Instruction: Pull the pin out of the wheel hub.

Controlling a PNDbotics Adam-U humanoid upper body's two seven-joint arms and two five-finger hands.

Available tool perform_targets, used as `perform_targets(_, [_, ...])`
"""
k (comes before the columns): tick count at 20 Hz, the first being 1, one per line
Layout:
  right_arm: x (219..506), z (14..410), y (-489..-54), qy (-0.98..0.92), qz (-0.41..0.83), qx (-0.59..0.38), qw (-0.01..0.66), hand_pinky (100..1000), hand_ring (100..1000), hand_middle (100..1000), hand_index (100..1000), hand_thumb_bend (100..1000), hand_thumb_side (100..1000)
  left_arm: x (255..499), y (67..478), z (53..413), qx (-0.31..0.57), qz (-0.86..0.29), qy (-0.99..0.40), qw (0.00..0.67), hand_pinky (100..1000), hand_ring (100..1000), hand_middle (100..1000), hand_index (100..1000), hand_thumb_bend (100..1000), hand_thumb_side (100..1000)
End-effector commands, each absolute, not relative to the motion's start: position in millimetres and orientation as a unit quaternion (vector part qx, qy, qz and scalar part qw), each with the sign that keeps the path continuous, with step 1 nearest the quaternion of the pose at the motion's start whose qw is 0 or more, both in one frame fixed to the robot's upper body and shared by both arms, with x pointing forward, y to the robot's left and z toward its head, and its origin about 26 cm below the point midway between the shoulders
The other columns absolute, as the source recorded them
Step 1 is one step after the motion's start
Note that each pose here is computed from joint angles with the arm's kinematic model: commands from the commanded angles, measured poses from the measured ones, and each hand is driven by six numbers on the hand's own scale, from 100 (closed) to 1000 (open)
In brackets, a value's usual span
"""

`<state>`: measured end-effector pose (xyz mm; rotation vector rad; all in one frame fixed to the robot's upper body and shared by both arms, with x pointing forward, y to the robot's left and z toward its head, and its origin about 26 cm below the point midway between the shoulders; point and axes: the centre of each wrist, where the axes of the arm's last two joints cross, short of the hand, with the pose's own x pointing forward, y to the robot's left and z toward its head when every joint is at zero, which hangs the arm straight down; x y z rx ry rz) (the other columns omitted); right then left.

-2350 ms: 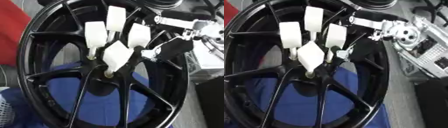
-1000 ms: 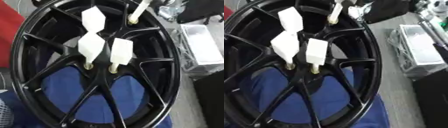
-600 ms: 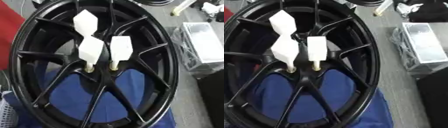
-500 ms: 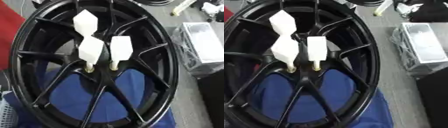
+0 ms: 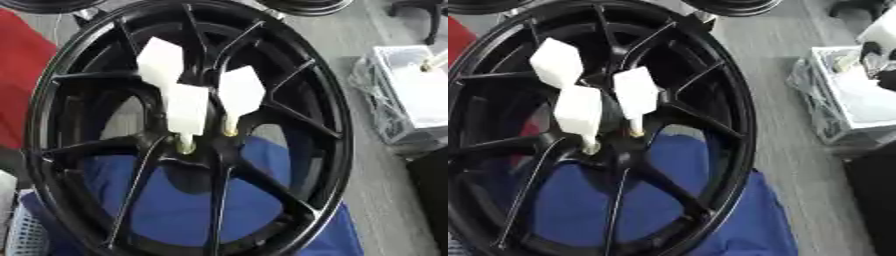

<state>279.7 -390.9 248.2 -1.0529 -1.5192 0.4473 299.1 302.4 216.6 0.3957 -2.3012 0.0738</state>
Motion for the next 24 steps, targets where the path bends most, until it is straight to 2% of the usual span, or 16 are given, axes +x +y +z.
perform_targets(1, [280.3,254.3,-403.1,-0.634,0.176,-0.477,0.583,880,871,857,921,100,266,295.3,305.3,225.0,0.164,0.026,-0.911,0.376,824,738,620,726,309,635])
perform_targets(9, [280.6,259.3,-399.7,-0.651,0.16,-0.47,0.575,876,859,848,915,100,290,295.5,304.6,225.0,0.162,0.025,-0.912,0.377,824,738,620,726,309,635])
perform_targets(10, [280.7,259.4,-399.6,-0.651,0.158,-0.47,0.575,880,866,855,917,100,238,295.6,304.4,225.0,0.162,0.025,-0.912,0.377,824,739,620,726,309,635])
perform_targets(12, [281.0,259.5,-399.3,-0.649,0.156,-0.472,0.576,876,858,845,912,100,266,295.6,304.2,225.2,0.161,0.025,-0.912,0.377,824,738,620,725,309,635])
perform_targets(15, [281.0,262.0,-396.3,-0.661,0.151,-0.464,0.57,867,834,819,898,100,368,295.8,303.9,225.5,0.161,0.023,-0.912,0.376,824,739,620,726,308,636])
perform_targets(16, [280.6,263.8,-393.9,-0.669,0.148,-0.46,0.565,864,824,807,892,100,449,295.8,303.9,225.6,0.16,0.023,-0.912,0.376,824,739,620,726,308,636])
perform_targets(19, [277.2,273.6,-376.8,-0.717,0.148,-0.43,0.529,855,788,774,877,100,591,296.1,303.2,226.1,0.159,0.022,-0.913,0.375,824,739,621,725,309,635])
perform_targets(24, [280.1,287.9,-349.2,-0.801,0.154,-0.334,0.472,842,736,727,842,100,712,296.7,301.4,227.0,0.154,0.019,-0.914,0.374,824,740,621,726,309,635])
